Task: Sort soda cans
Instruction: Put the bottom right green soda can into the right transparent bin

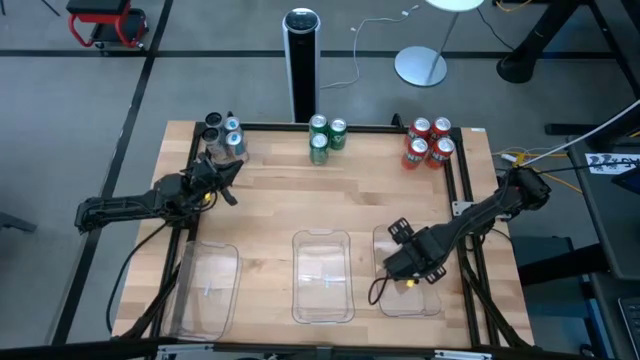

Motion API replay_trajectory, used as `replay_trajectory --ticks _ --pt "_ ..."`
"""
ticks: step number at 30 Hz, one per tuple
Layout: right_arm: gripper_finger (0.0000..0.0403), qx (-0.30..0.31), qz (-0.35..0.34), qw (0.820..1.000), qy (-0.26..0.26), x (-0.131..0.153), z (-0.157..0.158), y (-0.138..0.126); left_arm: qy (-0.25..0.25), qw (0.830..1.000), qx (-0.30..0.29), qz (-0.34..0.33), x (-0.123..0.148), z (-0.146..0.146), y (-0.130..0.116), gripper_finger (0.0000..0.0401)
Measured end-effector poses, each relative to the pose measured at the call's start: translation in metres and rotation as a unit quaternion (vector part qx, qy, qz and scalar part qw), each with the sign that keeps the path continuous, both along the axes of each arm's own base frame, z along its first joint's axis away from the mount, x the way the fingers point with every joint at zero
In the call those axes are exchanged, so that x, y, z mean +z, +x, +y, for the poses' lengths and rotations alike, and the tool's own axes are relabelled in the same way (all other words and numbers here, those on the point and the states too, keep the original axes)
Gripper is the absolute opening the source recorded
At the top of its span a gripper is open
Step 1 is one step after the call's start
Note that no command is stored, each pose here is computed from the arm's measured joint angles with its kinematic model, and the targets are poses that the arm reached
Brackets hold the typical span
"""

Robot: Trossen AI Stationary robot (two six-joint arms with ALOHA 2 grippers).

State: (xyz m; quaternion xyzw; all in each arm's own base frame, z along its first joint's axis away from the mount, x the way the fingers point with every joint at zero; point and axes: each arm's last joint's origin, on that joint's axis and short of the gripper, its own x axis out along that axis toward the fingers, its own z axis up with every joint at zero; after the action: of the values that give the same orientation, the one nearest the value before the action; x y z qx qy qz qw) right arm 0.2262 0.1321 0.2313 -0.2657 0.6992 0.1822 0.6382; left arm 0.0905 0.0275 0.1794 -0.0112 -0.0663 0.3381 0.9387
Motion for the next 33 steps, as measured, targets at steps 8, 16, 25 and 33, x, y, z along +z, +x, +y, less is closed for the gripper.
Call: replay_trajectory --ticks 8,16,25,33 --pt "0.0308 -0.001 0.006 1.000 -0.003 -0.024 -0.004 -0.005 -0.001 1.000 0.000 -0.001 0.000 0.000 0.000 0.0000" --pt "0.0327 -0.021 0.007 0.999 -0.023 -0.034 -0.007 -0.009 -0.003 1.000 0.000 -0.002 0.000 0.000 0.000 0.0000" --pt "0.0389 -0.006 -0.003 0.999 -0.042 -0.033 -0.009 -0.009 -0.003 1.000 -0.001 -0.003 0.000 0.000 0.000 0.0000" --pt "0.0399 -0.018 0.014 0.999 -0.040 -0.032 -0.009 -0.011 -0.003 1.000 0.000 -0.002 0.000 0.000 0.000 0.0000"
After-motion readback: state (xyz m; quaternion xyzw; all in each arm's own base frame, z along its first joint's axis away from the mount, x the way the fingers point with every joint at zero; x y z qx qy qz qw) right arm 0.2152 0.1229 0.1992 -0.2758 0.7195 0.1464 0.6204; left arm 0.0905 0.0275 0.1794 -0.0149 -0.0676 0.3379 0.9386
